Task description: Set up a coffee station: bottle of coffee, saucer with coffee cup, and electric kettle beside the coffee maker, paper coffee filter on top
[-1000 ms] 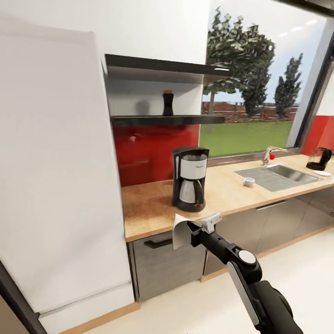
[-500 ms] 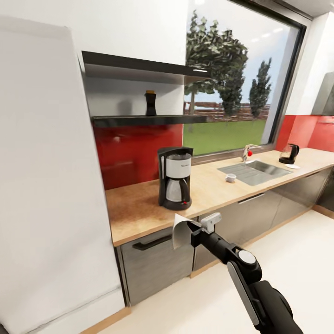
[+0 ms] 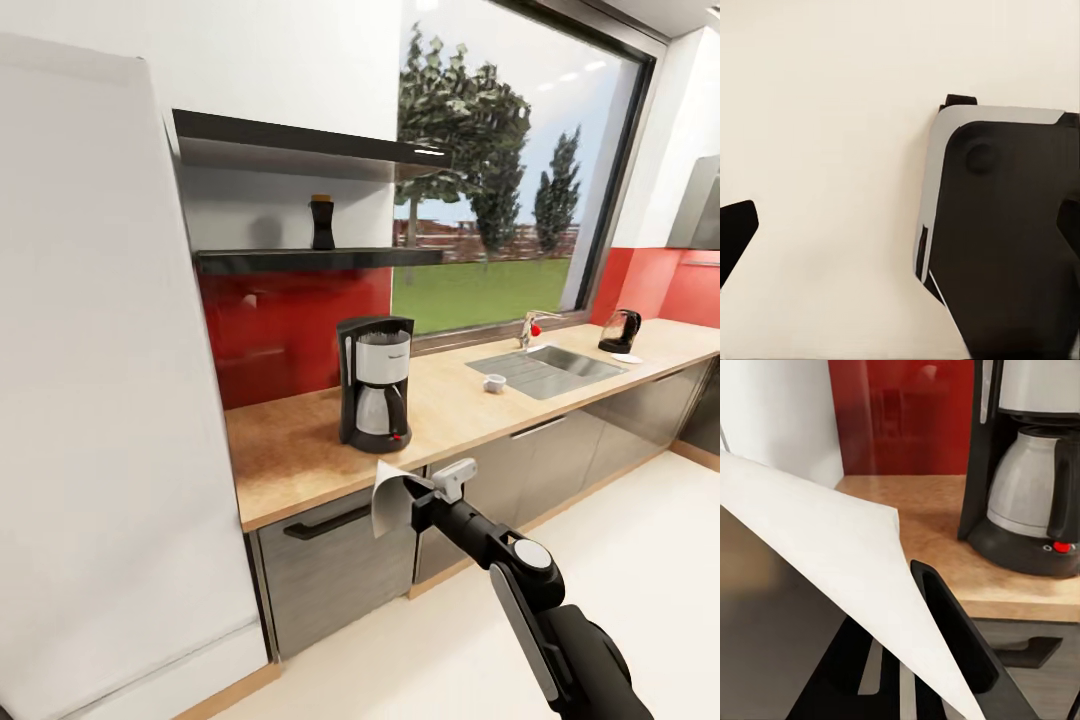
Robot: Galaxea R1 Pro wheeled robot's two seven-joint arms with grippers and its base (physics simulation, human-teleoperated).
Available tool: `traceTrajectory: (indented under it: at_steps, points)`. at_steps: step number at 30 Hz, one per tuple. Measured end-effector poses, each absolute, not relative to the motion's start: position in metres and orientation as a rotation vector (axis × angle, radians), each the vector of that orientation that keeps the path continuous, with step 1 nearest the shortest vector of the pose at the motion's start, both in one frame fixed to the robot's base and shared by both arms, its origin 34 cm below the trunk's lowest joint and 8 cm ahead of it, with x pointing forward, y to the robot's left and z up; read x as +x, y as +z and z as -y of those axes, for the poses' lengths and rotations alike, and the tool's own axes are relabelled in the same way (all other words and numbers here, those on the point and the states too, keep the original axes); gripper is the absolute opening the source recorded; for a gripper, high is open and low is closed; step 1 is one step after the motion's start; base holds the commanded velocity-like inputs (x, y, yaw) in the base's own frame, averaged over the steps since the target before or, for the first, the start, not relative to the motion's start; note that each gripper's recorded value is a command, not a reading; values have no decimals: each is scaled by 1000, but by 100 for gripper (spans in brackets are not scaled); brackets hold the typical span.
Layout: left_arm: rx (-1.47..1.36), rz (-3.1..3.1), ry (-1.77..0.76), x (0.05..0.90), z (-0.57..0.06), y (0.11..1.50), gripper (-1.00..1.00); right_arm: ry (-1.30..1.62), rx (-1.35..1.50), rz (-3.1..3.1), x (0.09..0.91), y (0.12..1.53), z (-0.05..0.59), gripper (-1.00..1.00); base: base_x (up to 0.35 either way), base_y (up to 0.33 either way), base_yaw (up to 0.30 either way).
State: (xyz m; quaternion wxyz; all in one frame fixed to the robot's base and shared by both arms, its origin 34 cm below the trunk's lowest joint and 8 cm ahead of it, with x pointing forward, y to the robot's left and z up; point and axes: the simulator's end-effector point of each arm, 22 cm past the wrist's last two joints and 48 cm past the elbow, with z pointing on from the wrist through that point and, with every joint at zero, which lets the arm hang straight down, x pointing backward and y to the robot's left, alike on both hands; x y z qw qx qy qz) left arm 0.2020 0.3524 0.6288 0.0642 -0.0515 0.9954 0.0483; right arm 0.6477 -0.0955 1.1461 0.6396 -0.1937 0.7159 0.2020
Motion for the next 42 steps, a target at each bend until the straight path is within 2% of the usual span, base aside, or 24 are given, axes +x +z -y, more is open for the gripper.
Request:
traceTrajectory:
  at_steps: [6,13,18,22,23,24,26,36,42]
  points:
    - [-154,-3059,155,175,-354,626,100,539,-397,-1757,656,1151,75,-100,0,0,0]
    - [-157,-3067,143,172,-347,624,100,576,-305,-1763,707,1276,64,-100,0,0,0]
    - [-150,-3046,127,171,-337,623,100,418,-155,-1773,760,1376,100,-100,0,0,0]
    - [-150,-3041,123,171,-336,623,100,527,-79,-1800,784,1425,92,-100,0,0,0]
    - [-147,-3041,125,171,-338,623,100,598,122,-1934,809,1427,99,-100,0,0,0]
    - [-147,-3038,126,172,-338,623,100,685,174,-1885,801,1490,92,-100,0,0,0]
    - [-146,-3037,127,172,-339,623,100,730,276,-1905,799,1502,95,-100,0,0,0]
    - [-110,-3109,152,141,-340,621,100,731,238,-1931,792,1507,90,-100,0,0,0]
    - [-41,-3226,282,105,-355,624,100,714,209,-1970,790,1495,87,-100,133,0,0]
